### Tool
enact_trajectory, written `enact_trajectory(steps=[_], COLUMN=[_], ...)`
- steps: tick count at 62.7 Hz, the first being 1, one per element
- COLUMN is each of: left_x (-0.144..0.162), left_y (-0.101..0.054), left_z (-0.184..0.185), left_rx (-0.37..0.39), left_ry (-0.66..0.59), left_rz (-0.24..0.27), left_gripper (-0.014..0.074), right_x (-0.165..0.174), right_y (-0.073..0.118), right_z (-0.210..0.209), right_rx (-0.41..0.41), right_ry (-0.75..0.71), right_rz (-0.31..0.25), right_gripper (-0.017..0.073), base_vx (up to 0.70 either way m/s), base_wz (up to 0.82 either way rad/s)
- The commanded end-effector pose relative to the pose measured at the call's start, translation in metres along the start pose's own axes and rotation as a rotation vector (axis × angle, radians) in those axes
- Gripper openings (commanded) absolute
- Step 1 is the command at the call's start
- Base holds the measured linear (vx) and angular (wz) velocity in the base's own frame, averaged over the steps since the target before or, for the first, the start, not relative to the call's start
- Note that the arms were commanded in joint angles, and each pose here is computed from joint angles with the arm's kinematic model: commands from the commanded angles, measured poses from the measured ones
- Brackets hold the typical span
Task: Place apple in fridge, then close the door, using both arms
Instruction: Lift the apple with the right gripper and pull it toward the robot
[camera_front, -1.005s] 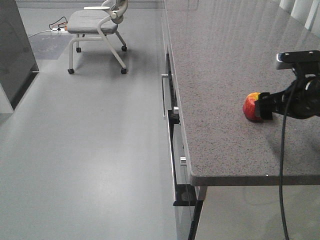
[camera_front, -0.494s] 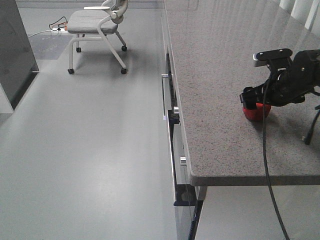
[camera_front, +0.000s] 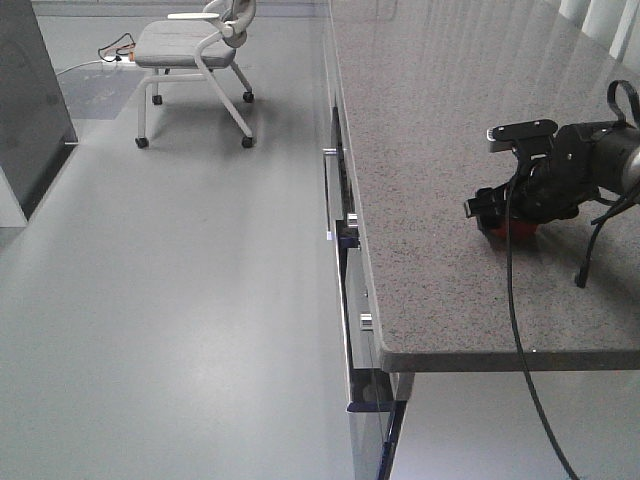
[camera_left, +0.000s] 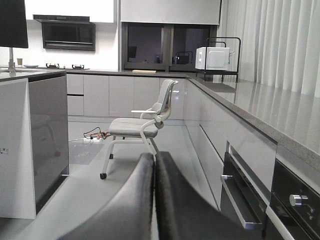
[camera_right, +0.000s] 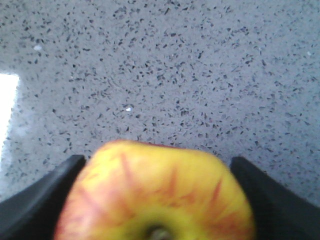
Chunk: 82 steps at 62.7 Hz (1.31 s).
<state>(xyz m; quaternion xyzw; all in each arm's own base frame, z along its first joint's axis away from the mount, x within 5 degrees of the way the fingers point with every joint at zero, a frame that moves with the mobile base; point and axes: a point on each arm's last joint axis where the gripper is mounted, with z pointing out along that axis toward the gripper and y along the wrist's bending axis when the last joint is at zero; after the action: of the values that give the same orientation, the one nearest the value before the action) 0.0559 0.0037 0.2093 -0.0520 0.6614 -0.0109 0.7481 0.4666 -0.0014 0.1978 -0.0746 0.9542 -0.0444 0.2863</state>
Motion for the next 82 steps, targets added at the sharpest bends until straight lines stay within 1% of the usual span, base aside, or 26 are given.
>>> enact_trajectory(steps=[1,6,11,19,28,38,46,54,57,65,73,82], left_x=[-0.001,-0.001,-0.001,-0.001,-0.001,-0.001,-0.001,-0.001,-0.001,-0.001,-0.001,-0.001], left_y=[0.0,0.0,0.0,0.0,0.0,0.0,0.0,0.0,0.0,0.0,0.0,0.0], left_z=[-0.001,-0.001,-0.001,-0.001,-0.001,-0.001,-0.001,-0.001,-0.001,-0.001,-0.001,-0.001], left_rx=[0.001,0.001,0.001,0.001,0.001,0.001,0.001,0.001,0.001,0.001,0.001,0.001], left_ry=[-0.07,-0.07,-0.07,-0.07,-0.07,-0.07,-0.07,-0.07,-0.07,-0.07,-0.07,-0.07], left_rz=[-0.014,-0.014,-0.014,-0.014,-0.014,-0.014,-0.014,-0.014,-0.014,-0.014,-0.014,-0.014], left_gripper=[-0.0006,-0.0006,-0.0006,-0.0006,-0.0006,-0.0006,-0.0006,-0.0006,-0.0006,-0.0006,-0.0006,-0.0006], right_x=[-0.025,-0.027,-0.029,-0.033,-0.019,0.011,0.037,0.065,0.076,0.099,0.117,0.131], right_y=[-0.008,-0.009,-0.009,-0.008,-0.002,0.003,0.006,0.011,0.013,0.018,0.024,0.032], right_z=[-0.035,-0.041,-0.052,-0.079,-0.108,-0.142,-0.171,-0.198,-0.207,-0.235,-0.262,-0.288], right_rx=[0.027,0.027,0.025,-0.006,-0.038,-0.054,-0.048,-0.049,-0.058,-0.08,-0.114,-0.181], right_ry=[-0.155,-0.166,-0.18,-0.232,-0.309,-0.327,-0.357,-0.393,-0.403,-0.44,-0.472,-0.514], right_rz=[0.026,0.031,0.037,0.076,0.096,0.081,0.075,0.058,0.067,0.069,0.028,-0.009], right_gripper=[0.0445,0.041,0.0409,0.0413,0.0413,0.0413,0.0413,0.0413,0.0413,0.0413,0.0413,0.0413], base_vx=[0.0,0.0,0.0,0.0,0.0,0.0,0.0,0.0,0.0,0.0,0.0,0.0], base_wz=[0.0,0.0,0.0,0.0,0.0,0.0,0.0,0.0,0.0,0.0,0.0,0.0])
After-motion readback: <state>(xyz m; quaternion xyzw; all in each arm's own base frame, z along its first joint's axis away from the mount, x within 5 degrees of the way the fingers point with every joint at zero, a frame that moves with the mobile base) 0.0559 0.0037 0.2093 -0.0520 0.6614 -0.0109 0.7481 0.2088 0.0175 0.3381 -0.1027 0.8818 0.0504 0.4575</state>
